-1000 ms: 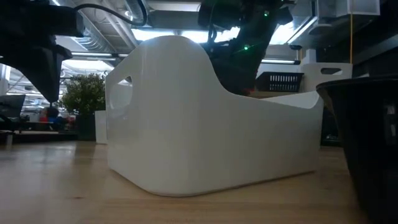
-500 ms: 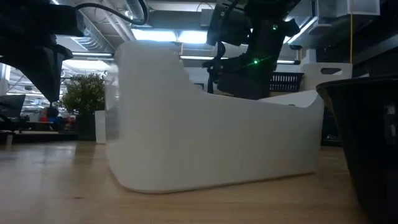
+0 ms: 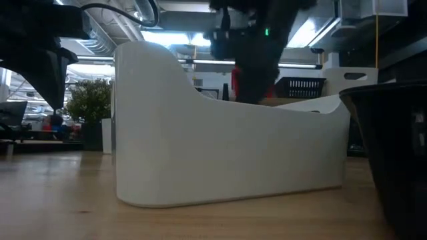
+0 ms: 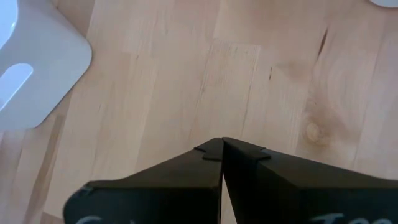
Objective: Stack baskets on shelf by color
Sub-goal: Stack the left black bin on the top of the black bin on the shelf
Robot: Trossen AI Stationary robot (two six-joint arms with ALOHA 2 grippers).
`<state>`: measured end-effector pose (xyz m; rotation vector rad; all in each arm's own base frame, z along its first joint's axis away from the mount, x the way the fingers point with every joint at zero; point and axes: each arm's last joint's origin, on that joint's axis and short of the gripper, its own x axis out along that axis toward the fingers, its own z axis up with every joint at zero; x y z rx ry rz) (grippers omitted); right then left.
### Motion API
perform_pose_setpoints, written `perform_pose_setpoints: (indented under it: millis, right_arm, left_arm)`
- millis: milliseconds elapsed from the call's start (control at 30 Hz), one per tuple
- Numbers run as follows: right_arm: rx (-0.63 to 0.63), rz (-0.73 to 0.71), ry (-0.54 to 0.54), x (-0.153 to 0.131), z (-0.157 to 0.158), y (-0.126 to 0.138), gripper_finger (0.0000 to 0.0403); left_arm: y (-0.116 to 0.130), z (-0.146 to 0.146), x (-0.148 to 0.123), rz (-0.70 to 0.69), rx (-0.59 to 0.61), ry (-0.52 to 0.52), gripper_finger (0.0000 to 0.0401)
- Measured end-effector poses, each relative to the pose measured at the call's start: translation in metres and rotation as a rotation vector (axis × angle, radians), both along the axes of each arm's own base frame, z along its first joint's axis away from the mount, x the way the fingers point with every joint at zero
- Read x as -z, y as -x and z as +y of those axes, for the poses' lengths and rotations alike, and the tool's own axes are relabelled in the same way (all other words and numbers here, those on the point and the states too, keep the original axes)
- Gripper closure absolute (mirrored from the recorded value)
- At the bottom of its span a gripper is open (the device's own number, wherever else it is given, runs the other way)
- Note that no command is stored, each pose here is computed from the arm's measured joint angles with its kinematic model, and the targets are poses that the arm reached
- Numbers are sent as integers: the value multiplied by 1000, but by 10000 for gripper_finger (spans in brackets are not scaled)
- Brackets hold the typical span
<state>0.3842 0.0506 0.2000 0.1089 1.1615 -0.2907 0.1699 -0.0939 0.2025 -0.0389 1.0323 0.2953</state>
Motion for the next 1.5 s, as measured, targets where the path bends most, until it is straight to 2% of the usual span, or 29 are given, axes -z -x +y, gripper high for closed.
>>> perform_pose_setpoints:
  millis: [200, 333, 433, 600, 667, 767, 867, 967, 1100, 1200, 1333, 1500]
  right_arm:
    - [-87, 47, 14, -48, 26, 1, 400]
    - [-159, 51, -13, -92, 39, 5, 401]
    - [-202, 82, 7, -126, 42, 15, 401]
    - [-212, 106, 138, -175, 35, 37, 401]
    - [-200, 60, 202, -191, 30, 42, 401]
    - [-259, 8, 254, -215, 19, 59, 402]
    - [-184, -73, 331, -241, 1, 87, 402]
    - [-115, -129, 356, -260, -19, 120, 402]
    - [-16, -143, 402, -266, -44, 162, 402]
    - [63, -120, 443, -253, -61, 184, 402]
    - [55, -109, 453, -223, -80, 196, 402]
    - [-5, -105, 471, -185, -111, 193, 402]
  left_arm:
    - [0, 0, 0, -3, 0, 2, 401]
    - [-1, -1, 0, -12, 0, 8, 401]
    - [-2, -1, -1, -22, 0, 14, 401]
    - [-2, -1, -1, -21, 0, 14, 401]
    - [-2, -1, -1, -21, 0, 14, 401]
    - [-2, -1, -1, -20, -1, 13, 401]
    - [-2, -1, -1, -20, 3, 11, 401]
    - [-2, -1, -1, -17, 10, 6, 401]
    - [-2, 0, -1, -26, 37, -42, 401]
    - [-5, 1, -2, -53, 25, -64, 401]
    - [-8, 3, -3, -78, 8, -58, 401]
    - [-13, 5, -5, -107, 1, -51, 401]
